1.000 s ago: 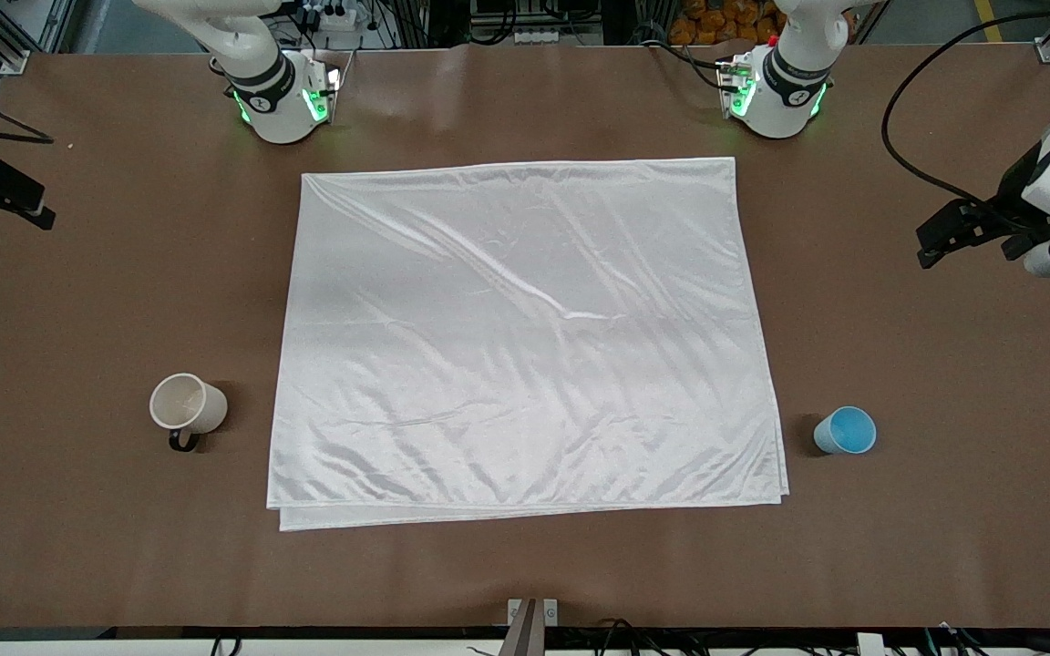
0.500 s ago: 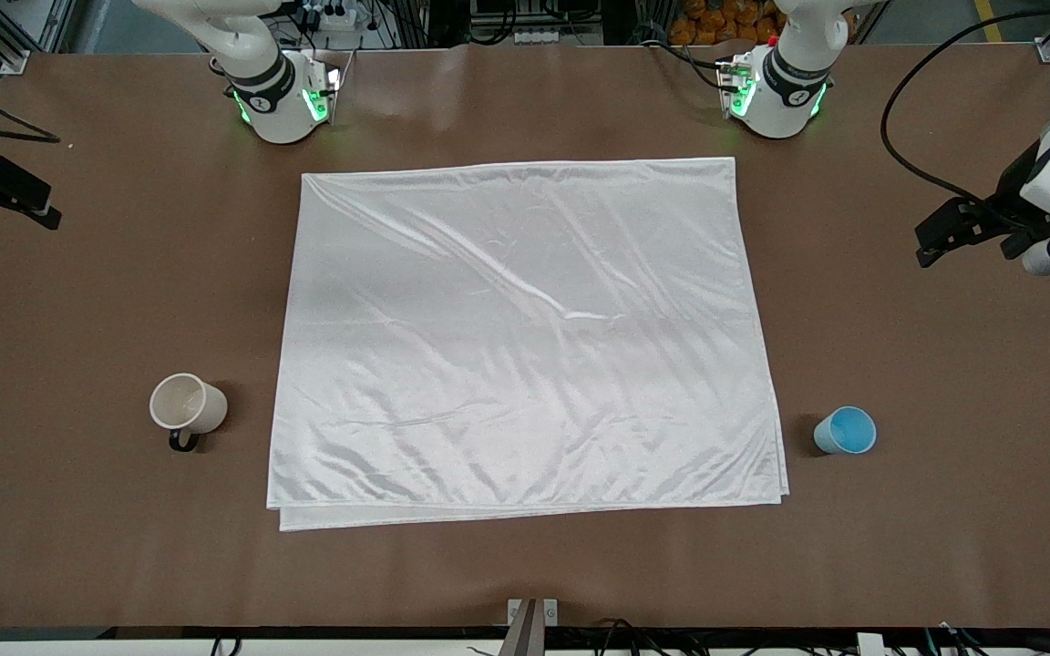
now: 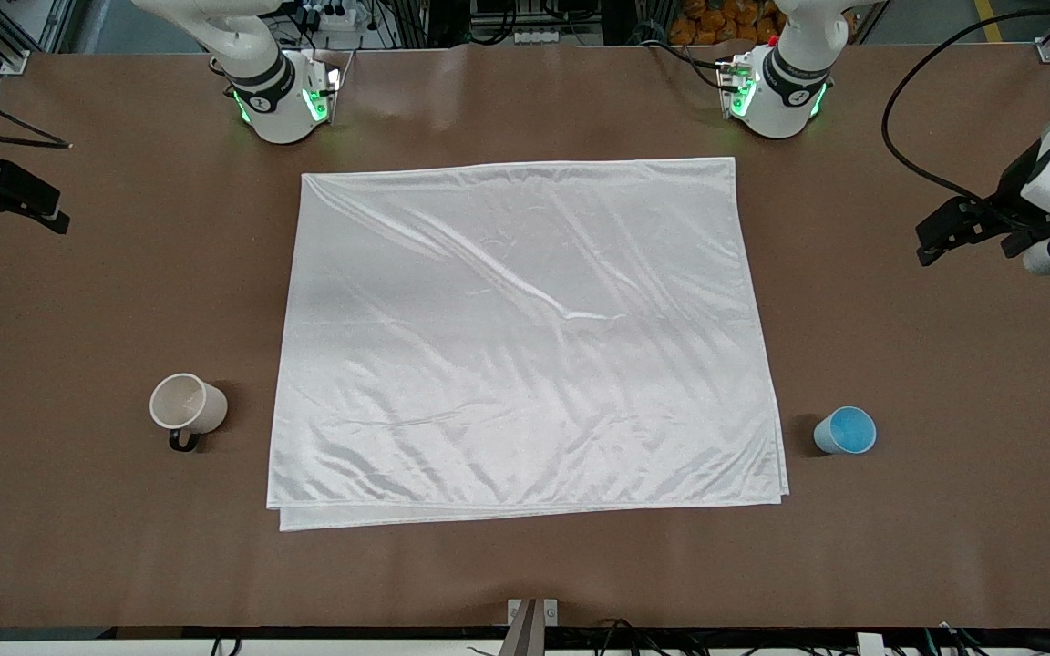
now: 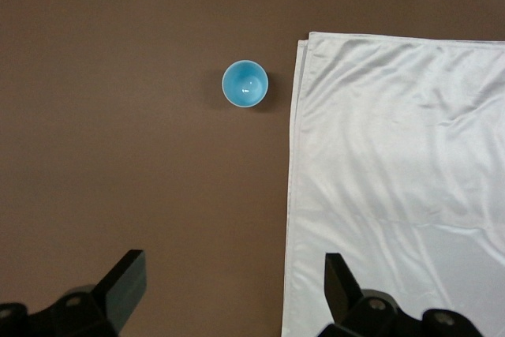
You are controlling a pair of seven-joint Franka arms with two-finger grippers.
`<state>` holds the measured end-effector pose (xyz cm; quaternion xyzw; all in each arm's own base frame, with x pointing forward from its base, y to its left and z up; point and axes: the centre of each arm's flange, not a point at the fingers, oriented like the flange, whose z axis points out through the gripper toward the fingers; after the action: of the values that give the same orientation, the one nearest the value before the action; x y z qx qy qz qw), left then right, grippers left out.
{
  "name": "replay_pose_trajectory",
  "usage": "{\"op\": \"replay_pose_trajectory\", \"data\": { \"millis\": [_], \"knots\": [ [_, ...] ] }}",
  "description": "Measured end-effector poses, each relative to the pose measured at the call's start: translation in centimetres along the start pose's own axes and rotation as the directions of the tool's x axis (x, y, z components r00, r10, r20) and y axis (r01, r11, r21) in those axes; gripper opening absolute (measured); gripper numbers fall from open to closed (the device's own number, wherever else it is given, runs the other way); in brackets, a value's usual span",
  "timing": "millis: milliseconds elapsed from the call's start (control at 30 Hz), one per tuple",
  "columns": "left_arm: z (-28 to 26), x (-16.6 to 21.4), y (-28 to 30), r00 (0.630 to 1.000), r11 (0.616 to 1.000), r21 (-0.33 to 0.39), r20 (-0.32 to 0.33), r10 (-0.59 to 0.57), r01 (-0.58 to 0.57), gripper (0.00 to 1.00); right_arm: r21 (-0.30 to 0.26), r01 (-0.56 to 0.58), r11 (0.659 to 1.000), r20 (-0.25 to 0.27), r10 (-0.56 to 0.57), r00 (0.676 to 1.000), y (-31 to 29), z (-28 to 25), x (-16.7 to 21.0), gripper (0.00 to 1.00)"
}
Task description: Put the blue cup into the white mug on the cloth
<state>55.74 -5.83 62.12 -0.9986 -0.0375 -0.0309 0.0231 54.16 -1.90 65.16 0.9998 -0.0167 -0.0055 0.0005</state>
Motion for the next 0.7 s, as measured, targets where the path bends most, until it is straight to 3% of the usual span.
{"op": "replay_pose_trajectory", "data": {
  "millis": [267, 700],
  "knots": [
    [0.4, 0.3, -1.3, 1.0, 1.0, 0.002, 0.009, -0.023, 0.023, 1.0, -0.001, -0.022, 1.0, 0.004, 0.022, 1.0, 1.2, 1.4, 1.1, 1.0],
    [4.0, 1.9, -2.3, 0.998, 0.999, -0.002, 0.059, -0.032, 0.032, 1.0, -0.008, -0.032, 0.999, 0.031, 0.032, 0.999, 1.7, 7.9, 5.7, 1.0]
  ]
}}
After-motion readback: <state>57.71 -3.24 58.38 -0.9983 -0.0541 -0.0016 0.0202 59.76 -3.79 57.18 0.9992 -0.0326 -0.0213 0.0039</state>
